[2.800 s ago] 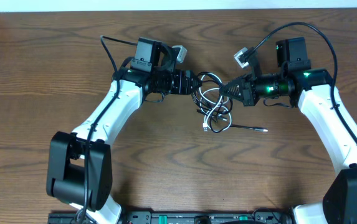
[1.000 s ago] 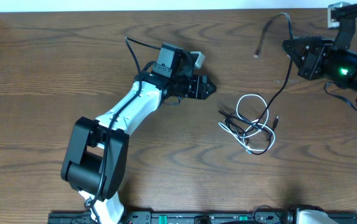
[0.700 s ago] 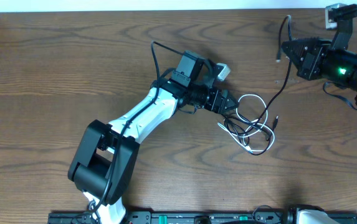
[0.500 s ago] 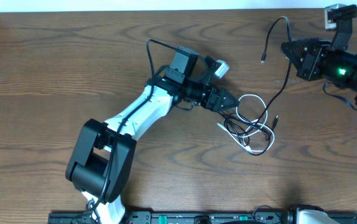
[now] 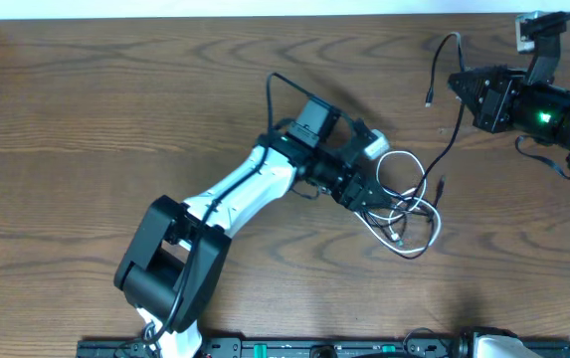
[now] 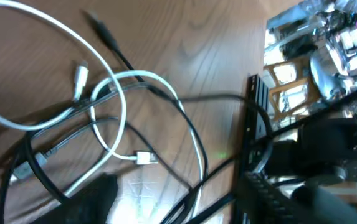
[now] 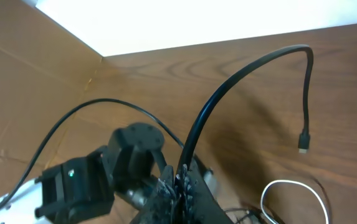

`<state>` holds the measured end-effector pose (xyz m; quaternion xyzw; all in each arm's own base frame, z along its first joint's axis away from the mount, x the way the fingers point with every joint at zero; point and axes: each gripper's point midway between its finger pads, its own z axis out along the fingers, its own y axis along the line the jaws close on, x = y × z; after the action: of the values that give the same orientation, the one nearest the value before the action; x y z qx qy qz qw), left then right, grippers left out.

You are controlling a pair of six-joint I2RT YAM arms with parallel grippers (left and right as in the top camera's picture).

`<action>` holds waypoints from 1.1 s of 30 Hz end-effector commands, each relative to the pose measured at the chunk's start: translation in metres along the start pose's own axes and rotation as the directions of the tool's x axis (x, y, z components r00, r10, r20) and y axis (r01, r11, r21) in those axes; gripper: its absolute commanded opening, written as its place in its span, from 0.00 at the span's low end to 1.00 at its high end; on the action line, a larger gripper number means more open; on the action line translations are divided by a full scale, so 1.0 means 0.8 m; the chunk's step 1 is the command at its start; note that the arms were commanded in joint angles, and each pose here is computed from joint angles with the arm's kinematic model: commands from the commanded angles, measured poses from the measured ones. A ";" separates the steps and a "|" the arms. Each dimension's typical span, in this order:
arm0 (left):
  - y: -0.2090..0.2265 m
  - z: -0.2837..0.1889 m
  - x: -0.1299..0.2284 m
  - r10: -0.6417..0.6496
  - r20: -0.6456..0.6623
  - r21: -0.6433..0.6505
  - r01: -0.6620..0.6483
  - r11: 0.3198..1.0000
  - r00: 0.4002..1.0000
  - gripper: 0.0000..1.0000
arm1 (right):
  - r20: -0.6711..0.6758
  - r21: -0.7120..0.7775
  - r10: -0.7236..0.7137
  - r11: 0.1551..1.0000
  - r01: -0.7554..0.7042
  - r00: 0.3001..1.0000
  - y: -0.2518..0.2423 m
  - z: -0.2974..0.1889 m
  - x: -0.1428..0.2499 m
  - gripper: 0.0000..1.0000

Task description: Untangle cables

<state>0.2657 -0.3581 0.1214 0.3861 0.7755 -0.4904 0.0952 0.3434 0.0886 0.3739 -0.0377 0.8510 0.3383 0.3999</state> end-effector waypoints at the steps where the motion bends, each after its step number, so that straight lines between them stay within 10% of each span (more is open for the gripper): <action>1: 0.010 0.006 0.002 0.050 -0.017 -0.059 -0.050 0.997 0.999 0.45 | 0.003 -0.001 -0.027 1.000 0.027 1.000 0.000 -0.001 -0.001 0.01; 6: 0.014 0.005 0.003 0.046 -0.019 -0.077 -0.047 0.996 0.999 0.42 | -0.002 0.009 -0.029 1.000 0.029 1.000 -0.002 -0.001 0.001 0.01; 13: -0.033 0.003 -0.008 0.083 0.026 0.141 -0.086 0.986 0.996 0.64 | 0.000 0.023 -0.029 0.999 0.029 1.000 -0.005 -0.001 0.000 0.01; 21: 0.003 0.038 0.013 0.084 -0.061 -0.052 -0.088 0.995 0.995 0.63 | -0.002 0.023 -0.027 0.999 0.027 1.000 -0.005 -0.001 0.001 0.01; 24: 0.019 0.047 0.021 0.076 -0.087 -0.113 -0.086 0.990 0.993 0.48 | -0.005 0.024 -0.024 0.999 0.024 1.000 -0.006 -0.001 0.002 0.01; 27: 0.040 0.044 0.022 0.054 -0.091 -0.201 -0.071 0.977 0.994 0.08 | -0.005 0.032 -0.023 0.999 0.023 1.000 -0.007 -0.001 0.002 0.01; 33: 0.081 -0.034 -0.023 -0.041 0.062 -0.456 0.065 0.888 0.997 0.07 | 0.034 0.359 0.125 0.924 -0.128 0.992 -0.082 -0.013 0.010 0.01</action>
<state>0.2810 -0.3581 0.0702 0.3858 0.8371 -0.3692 0.1185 0.3450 0.0697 0.3549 0.0039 0.8777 0.2833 0.3865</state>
